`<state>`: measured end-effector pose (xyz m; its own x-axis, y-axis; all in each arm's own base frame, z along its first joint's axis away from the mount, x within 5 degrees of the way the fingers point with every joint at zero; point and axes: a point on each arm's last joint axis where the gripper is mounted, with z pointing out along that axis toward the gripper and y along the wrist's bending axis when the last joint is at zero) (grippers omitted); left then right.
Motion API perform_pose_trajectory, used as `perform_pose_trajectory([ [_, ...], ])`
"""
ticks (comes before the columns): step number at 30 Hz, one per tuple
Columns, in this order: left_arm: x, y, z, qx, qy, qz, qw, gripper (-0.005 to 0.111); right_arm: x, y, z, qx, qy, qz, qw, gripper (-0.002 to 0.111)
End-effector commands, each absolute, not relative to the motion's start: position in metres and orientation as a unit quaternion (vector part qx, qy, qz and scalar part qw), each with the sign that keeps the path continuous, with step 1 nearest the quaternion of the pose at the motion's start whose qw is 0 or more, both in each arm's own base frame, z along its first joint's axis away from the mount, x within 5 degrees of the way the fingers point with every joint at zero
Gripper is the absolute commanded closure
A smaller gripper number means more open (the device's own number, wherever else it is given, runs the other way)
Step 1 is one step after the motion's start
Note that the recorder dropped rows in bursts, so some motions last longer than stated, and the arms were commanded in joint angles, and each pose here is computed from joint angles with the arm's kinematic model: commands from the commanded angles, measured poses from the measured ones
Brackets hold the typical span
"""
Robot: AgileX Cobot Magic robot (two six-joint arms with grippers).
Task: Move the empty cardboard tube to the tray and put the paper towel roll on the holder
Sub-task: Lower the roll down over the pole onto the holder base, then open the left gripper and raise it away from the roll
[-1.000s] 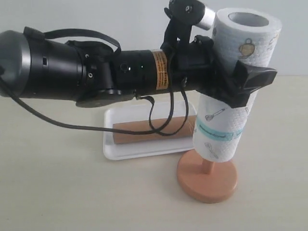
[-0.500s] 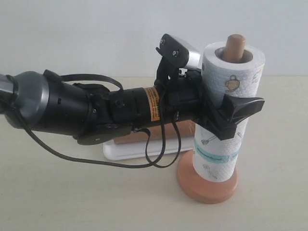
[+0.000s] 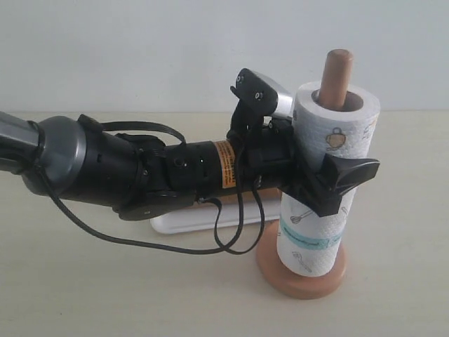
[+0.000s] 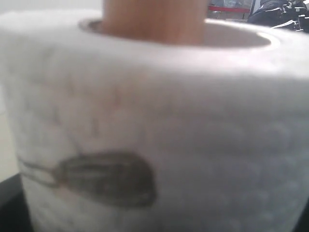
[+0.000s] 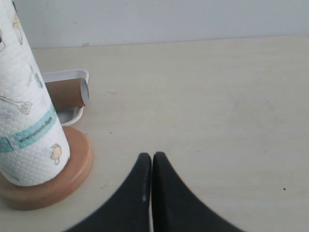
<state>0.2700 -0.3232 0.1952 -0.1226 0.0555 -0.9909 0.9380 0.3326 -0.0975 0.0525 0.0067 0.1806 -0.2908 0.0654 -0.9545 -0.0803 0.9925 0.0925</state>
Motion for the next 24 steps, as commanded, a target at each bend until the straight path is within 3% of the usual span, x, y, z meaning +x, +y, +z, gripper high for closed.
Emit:
perform_pose_trajectory([
  [1,0.268,-0.324,0.198,0.384,0.624,-0.431,0.527,0.003,0.052,0.007,0.18,-0.005,0.8,0.061,0.597,0.108],
  [3,0.268,-0.324,0.198,0.384,0.624,-0.431,0.527,-0.003,0.053,0.007,0.18,-0.005,0.799,0.061,0.598,0.108],
  [12,0.269,-0.317,0.216,0.393,0.611,-0.423,0.542,-0.003,0.053,0.007,0.18,-0.005,0.799,0.061,0.598,0.108],
  [24,0.247,-0.287,0.325,0.38,0.516,-0.429,0.638,-0.003,0.053,0.007,0.18,-0.005,0.799,0.061,0.598,0.108],
])
